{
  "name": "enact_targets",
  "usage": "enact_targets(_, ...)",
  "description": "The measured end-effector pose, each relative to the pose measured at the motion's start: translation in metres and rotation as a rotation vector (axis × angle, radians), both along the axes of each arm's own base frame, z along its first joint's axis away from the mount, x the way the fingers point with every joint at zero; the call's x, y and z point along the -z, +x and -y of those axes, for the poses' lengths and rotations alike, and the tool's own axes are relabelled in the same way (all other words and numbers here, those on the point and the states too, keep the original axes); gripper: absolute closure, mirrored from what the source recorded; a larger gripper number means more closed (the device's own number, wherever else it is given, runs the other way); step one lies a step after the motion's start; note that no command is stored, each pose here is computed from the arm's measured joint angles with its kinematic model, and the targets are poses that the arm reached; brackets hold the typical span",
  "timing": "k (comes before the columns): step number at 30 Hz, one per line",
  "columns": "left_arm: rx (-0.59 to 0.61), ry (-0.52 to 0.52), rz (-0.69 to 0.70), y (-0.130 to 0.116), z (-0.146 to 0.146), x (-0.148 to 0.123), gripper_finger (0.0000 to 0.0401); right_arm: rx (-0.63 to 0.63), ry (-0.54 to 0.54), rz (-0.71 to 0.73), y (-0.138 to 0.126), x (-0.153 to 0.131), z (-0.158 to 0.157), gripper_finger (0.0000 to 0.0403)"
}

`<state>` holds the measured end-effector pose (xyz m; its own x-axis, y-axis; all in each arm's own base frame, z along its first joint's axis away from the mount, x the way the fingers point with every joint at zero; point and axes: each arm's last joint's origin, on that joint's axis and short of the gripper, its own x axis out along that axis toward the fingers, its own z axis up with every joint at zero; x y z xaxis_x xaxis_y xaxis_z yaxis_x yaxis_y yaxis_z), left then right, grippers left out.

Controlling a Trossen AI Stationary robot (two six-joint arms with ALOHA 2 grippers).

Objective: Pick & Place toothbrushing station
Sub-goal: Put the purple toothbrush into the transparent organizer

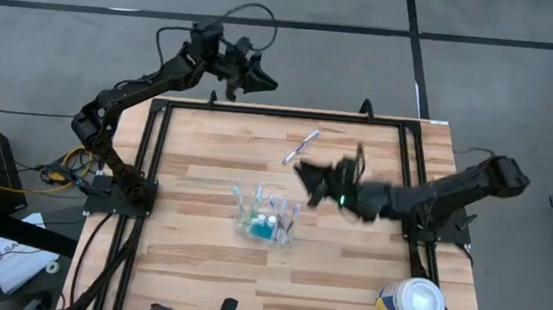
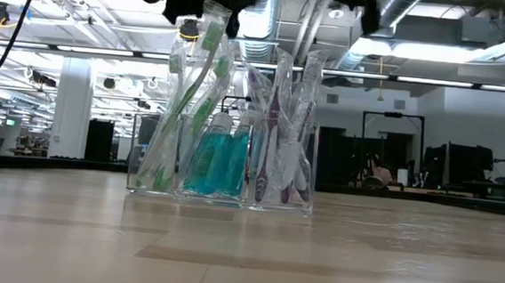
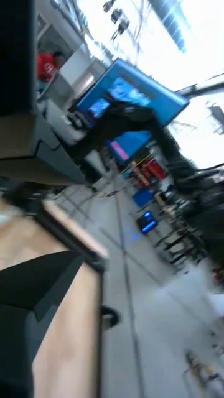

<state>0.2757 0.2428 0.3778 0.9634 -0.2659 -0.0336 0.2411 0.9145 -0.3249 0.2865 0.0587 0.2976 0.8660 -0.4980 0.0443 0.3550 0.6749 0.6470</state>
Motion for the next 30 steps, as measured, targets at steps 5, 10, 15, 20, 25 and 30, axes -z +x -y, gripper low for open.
enact_targets(5,-0.158,-0.020,-0.258,-0.001,0.003,0.031,0.0322,-0.009,-0.093,0.052,-0.007,-0.025,0.059,0.0238)
enact_targets(10,-0.267,-0.006,-0.440,0.004,0.016,0.046,0.0299,-0.033,-0.222,0.105,-0.012,-0.057,0.101,0.0246)
enact_targets(15,-0.358,0.004,-0.518,0.019,0.027,0.054,0.0287,-0.052,-0.362,0.074,-0.017,-0.094,0.131,0.0252)
enact_targets(20,-0.407,-0.072,-0.658,0.036,0.032,0.082,0.0283,0.019,-0.435,-0.066,-0.026,-0.128,0.155,0.0258)
enact_targets(25,-0.472,-0.040,-0.737,0.052,0.036,0.102,0.0283,0.003,-0.456,-0.240,-0.039,-0.144,0.169,0.0262)
enact_targets(30,-0.459,-0.118,-0.820,0.068,0.037,0.134,0.0276,-0.029,-0.488,-0.284,-0.045,-0.152,0.174,0.0264)
